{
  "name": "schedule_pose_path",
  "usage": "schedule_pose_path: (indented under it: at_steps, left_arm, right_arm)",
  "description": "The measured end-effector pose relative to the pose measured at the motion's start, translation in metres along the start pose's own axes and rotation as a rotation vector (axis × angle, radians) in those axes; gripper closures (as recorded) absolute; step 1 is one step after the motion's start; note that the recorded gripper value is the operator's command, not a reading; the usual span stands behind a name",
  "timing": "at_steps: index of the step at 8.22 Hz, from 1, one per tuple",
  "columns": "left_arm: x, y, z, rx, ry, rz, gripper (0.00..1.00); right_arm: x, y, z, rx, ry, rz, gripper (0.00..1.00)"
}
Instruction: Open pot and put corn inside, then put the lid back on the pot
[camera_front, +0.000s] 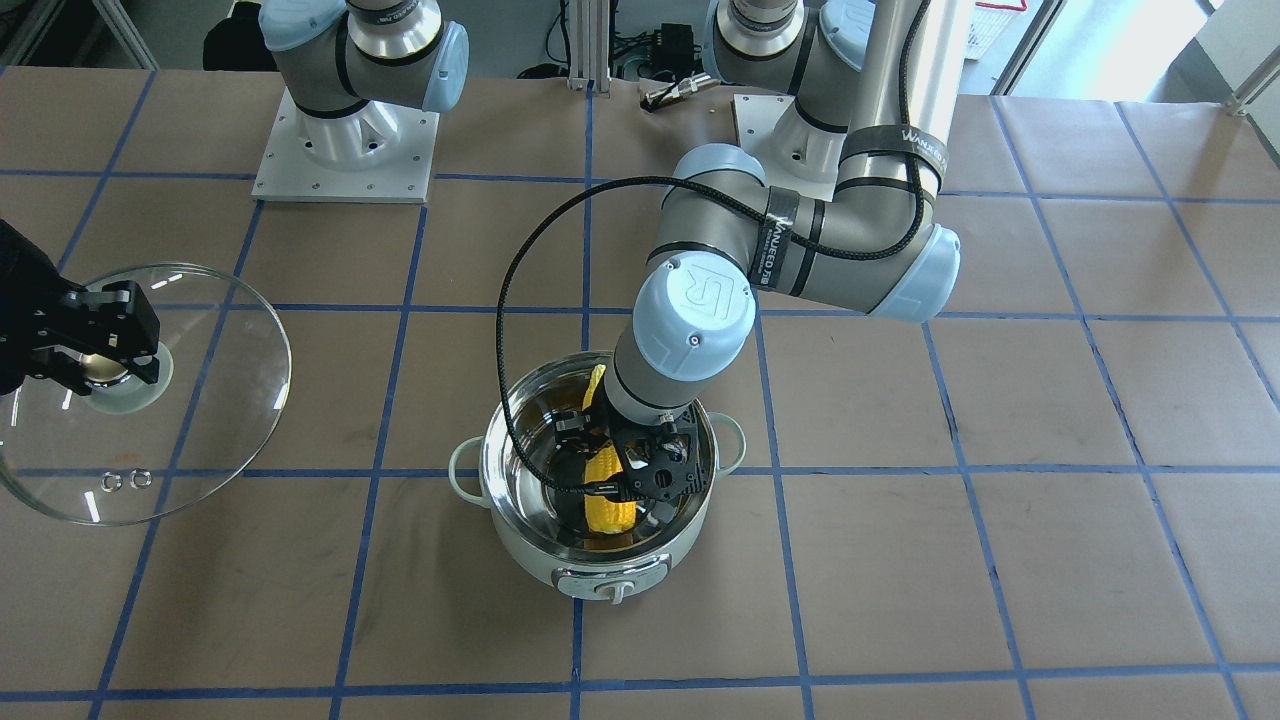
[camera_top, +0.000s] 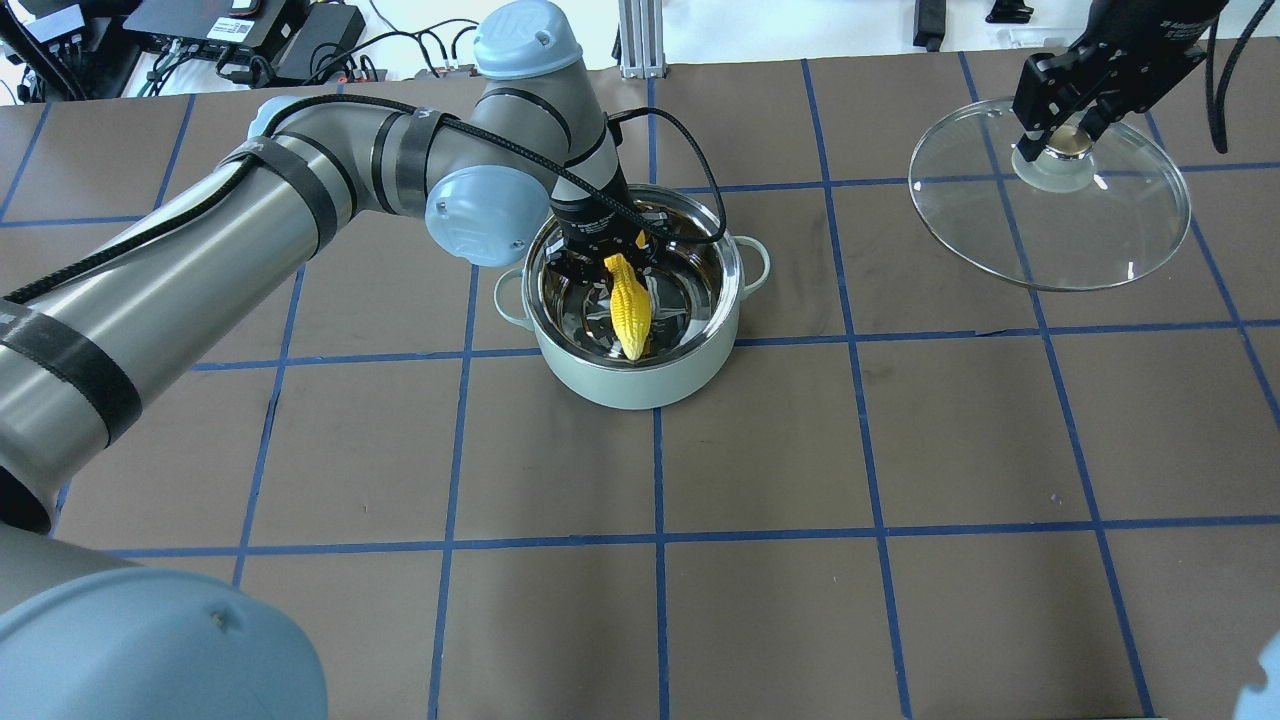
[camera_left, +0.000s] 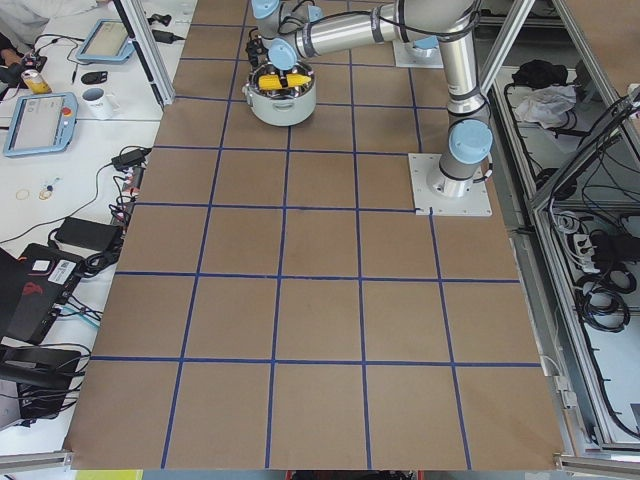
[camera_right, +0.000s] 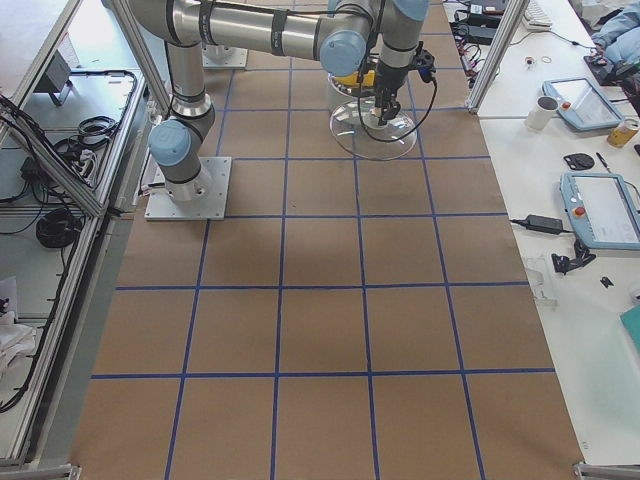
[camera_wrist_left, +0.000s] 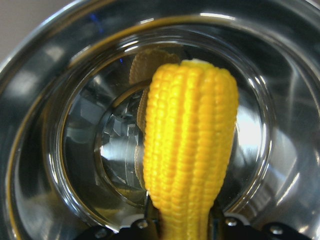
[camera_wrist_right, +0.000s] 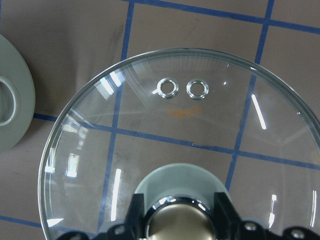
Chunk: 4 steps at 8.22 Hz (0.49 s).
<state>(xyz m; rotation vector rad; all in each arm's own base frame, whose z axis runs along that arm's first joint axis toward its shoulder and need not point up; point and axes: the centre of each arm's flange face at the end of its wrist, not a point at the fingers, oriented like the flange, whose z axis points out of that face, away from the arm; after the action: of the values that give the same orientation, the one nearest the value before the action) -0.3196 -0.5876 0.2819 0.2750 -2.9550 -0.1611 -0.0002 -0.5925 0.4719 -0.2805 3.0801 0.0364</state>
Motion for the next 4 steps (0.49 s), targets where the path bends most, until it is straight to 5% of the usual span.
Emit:
schedule_pose_path:
  at_steps: [4]
  left_arm:
    - [0.0035,-0.0001,0.0007,0.010,0.006,-0.024,0.00]
  right_arm:
    - [-0.0068,0.0008,-0.0024,0.002,0.000,0.024,0.89]
